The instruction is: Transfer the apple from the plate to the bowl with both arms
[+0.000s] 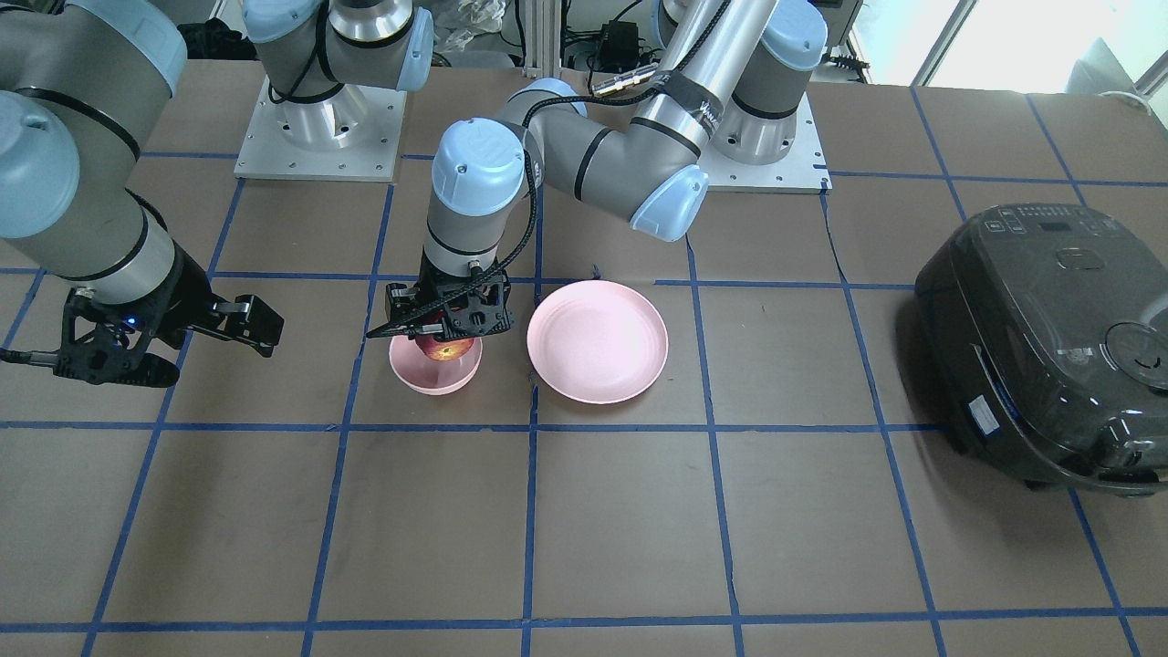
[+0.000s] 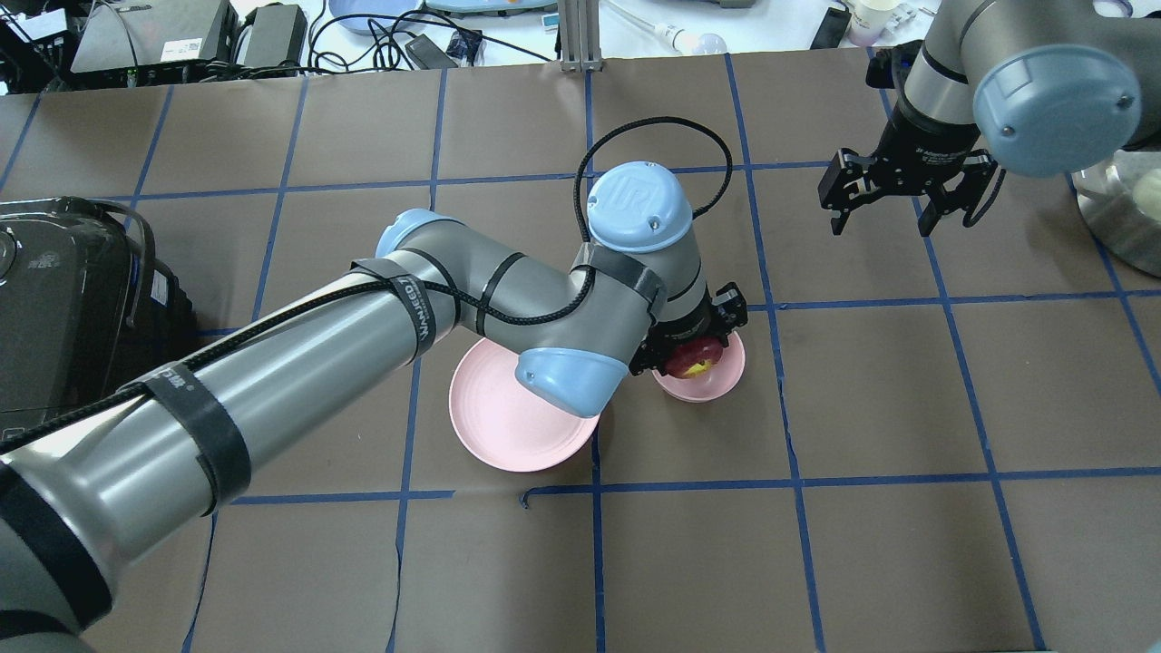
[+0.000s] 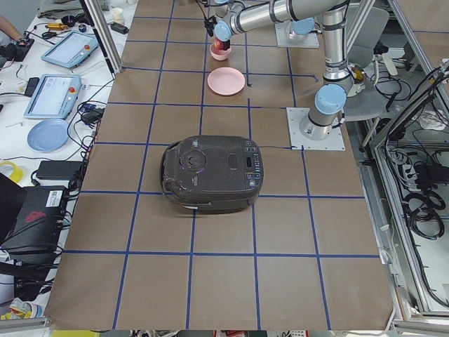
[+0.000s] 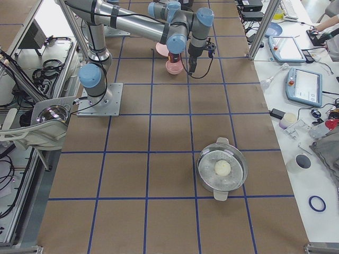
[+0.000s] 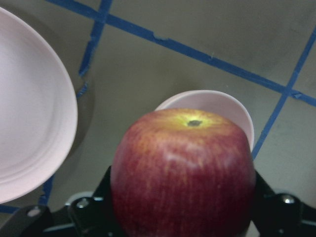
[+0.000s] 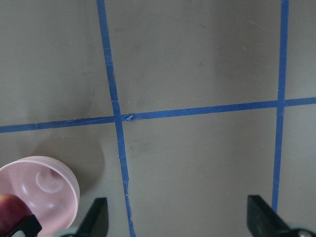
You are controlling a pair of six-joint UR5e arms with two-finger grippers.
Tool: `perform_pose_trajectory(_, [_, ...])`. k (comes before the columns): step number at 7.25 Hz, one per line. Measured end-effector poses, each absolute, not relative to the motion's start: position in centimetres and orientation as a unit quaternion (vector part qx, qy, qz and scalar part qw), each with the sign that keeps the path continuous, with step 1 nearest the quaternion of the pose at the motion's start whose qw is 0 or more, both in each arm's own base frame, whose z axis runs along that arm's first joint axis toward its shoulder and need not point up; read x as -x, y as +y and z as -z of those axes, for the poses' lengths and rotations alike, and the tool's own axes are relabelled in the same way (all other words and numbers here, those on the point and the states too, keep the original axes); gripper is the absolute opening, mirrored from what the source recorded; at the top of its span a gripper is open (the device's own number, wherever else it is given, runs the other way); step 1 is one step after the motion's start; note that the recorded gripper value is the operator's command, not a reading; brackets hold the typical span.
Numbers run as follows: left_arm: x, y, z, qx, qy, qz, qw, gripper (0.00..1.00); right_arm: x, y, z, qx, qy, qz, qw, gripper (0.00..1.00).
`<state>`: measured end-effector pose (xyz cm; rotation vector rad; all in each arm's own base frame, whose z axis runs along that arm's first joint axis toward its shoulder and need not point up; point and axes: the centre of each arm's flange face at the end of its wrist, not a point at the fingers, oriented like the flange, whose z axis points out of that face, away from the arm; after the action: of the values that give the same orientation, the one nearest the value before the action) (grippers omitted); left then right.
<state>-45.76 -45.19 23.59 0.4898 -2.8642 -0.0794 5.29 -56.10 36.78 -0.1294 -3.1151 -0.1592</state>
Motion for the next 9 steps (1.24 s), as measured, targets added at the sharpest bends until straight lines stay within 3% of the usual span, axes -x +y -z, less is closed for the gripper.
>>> perform_pose_trajectory(1, [46.1, -45.2, -22.4, -0.165, -0.979, 0.032, 0.113, 0.23, -4.7, -56.1, -36.9, 0.045, -0.998, 0.051, 0.014, 1.0])
perform_pose_trajectory(2, [46.2, -45.2, -21.6, -0.164, -0.98, 0.036, 0.11, 0.99, -4.2, -56.1, -37.0, 0.049, -0.997, 0.051, 0.014, 1.0])
perform_pose_trajectory(5, [46.7, -46.0, -22.2, -0.157, -0.981, 0.028, 0.114, 1.0, -3.9, -56.0, -38.1, 0.052, -0.998, 0.04, 0.015, 1.0])
perform_pose_trajectory(9, [40.5, -50.4, -30.8, -0.088, -0.99, 0.004, 0.113, 1.0, -4.0, -55.5, -41.3, 0.056, -0.998, 0.015, 0.021, 1.0])
